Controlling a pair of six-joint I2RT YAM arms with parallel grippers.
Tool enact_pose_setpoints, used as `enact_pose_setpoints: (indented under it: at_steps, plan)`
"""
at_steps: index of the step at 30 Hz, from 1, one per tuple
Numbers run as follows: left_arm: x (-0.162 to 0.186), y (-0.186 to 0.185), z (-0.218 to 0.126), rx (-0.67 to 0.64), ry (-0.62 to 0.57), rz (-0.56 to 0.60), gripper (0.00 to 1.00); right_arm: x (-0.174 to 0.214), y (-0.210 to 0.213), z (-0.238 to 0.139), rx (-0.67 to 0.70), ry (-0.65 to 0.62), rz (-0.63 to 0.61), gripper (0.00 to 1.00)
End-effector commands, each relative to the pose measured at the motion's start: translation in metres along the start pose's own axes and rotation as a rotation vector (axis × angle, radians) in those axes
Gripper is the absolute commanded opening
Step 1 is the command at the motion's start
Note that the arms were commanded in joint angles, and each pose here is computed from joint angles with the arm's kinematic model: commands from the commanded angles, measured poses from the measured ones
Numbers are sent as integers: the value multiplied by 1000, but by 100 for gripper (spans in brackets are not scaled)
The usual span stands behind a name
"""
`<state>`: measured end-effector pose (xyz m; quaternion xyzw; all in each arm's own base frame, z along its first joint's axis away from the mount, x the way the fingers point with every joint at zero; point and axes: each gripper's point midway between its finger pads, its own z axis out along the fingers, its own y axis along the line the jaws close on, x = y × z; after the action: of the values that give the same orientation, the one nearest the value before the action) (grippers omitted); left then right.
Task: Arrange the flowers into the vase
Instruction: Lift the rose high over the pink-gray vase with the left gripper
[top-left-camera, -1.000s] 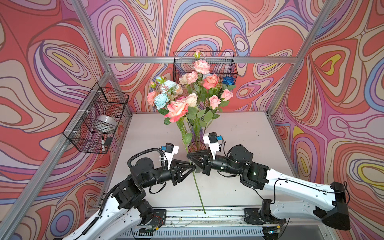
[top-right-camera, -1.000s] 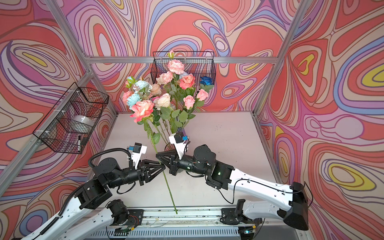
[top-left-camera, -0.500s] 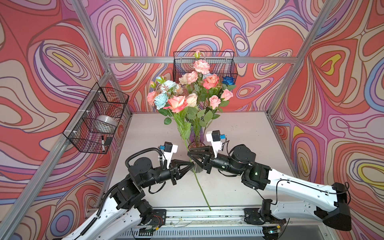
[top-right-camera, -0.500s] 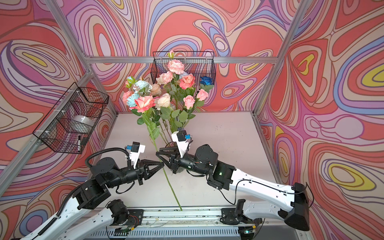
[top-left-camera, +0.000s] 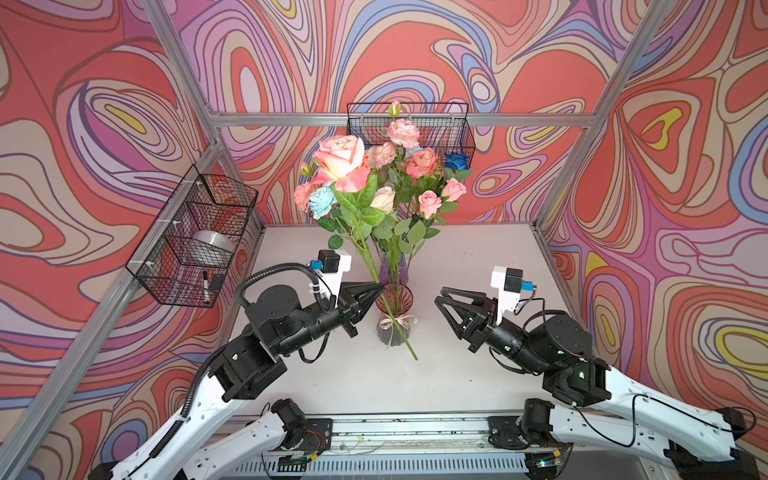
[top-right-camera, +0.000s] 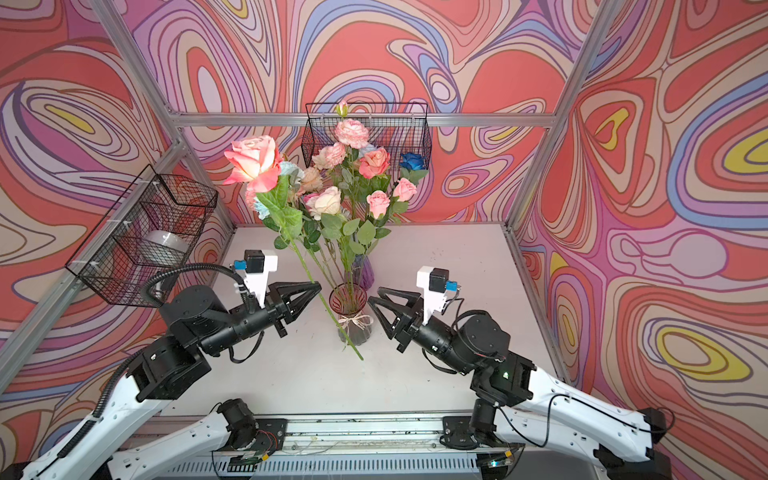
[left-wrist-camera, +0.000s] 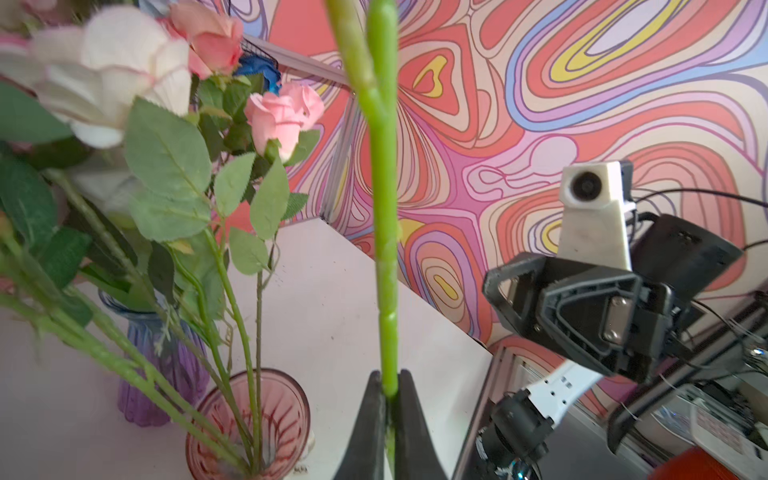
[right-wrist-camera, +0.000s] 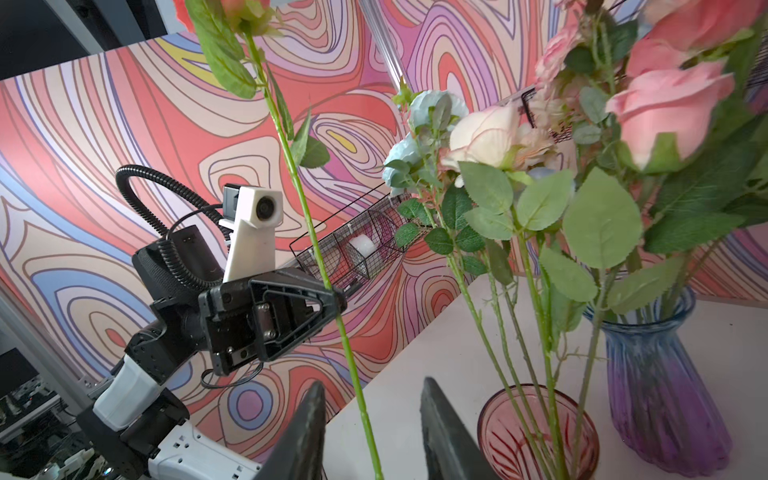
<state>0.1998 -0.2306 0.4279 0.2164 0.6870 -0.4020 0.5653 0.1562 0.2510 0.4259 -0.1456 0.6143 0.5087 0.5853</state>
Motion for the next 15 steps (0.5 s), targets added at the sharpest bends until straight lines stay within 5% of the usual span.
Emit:
enact_pose_setpoints:
  at_steps: [1, 10, 15]
  plan:
    - [-27, 18, 9, -125, -67, 144, 0, 11, -13, -4, 56, 28, -25, 39]
    - [-73, 35, 15, -286, -170, 317, 0, 11, -12, -10, 50, 29, -30, 39]
    - [-69, 42, 22, -319, -139, 349, 0, 10, -13, -11, 51, 25, -36, 39]
